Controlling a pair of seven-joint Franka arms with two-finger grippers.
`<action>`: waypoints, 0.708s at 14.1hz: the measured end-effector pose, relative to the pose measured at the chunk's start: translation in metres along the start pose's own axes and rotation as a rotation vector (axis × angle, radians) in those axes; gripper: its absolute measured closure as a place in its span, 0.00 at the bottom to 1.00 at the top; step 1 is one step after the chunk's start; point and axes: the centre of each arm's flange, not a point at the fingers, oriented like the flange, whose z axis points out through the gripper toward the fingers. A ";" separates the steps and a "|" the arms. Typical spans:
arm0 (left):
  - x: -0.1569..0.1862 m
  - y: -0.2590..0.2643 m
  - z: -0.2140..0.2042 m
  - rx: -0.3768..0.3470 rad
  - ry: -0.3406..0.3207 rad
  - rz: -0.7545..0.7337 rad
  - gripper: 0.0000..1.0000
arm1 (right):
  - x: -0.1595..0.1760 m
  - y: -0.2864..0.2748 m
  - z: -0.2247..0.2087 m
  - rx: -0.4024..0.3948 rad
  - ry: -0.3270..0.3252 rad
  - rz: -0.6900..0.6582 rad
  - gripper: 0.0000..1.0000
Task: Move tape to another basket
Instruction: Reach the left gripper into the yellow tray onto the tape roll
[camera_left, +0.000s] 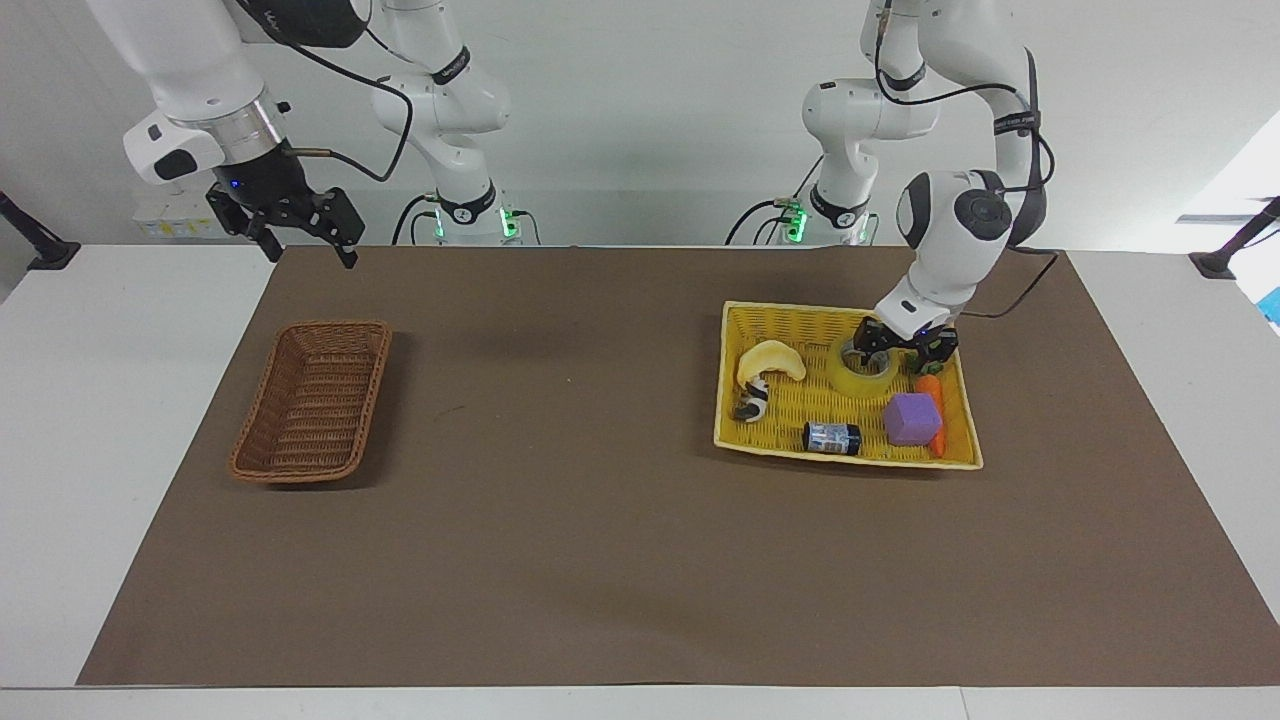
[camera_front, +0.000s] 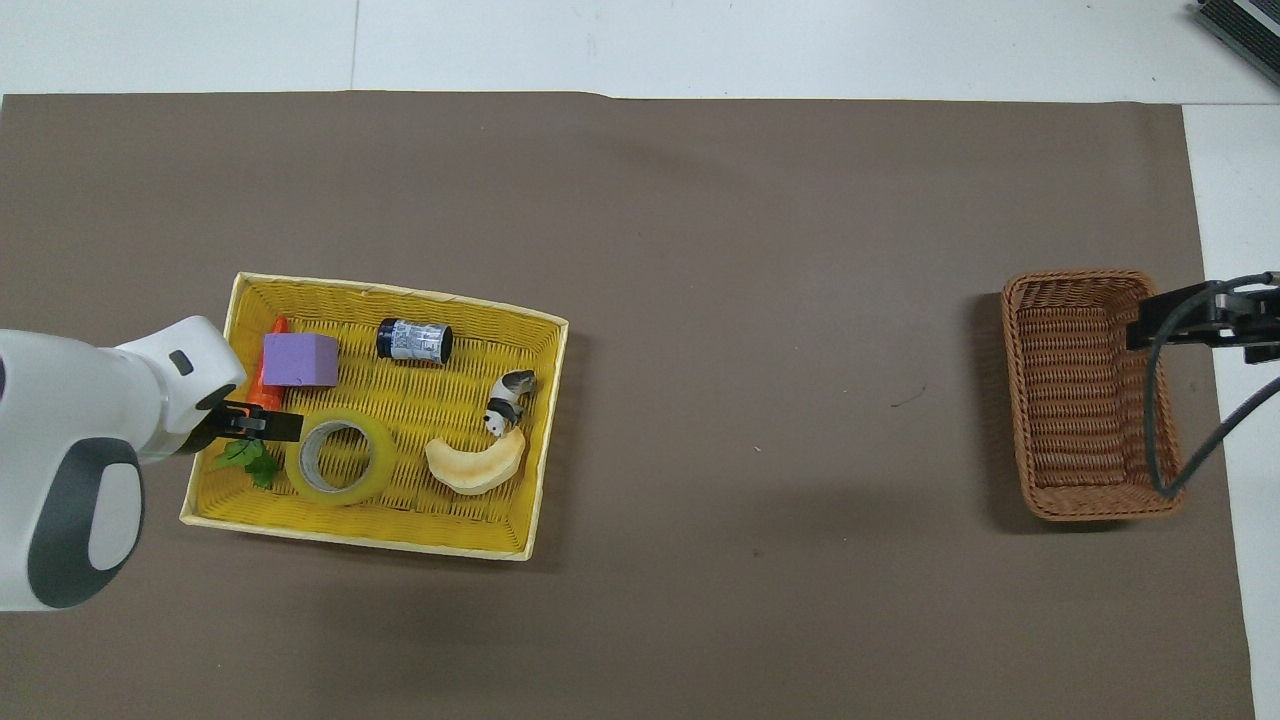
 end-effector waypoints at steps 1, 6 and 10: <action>0.001 0.001 0.008 -0.002 -0.011 0.002 0.37 | 0.000 0.000 0.000 0.000 0.000 0.000 0.00; 0.008 -0.002 -0.003 -0.001 -0.002 -0.001 0.78 | 0.000 0.000 0.000 0.000 0.000 0.001 0.00; 0.027 -0.008 -0.057 -0.006 -0.047 -0.008 0.78 | 0.000 0.001 0.000 0.000 0.000 0.001 0.00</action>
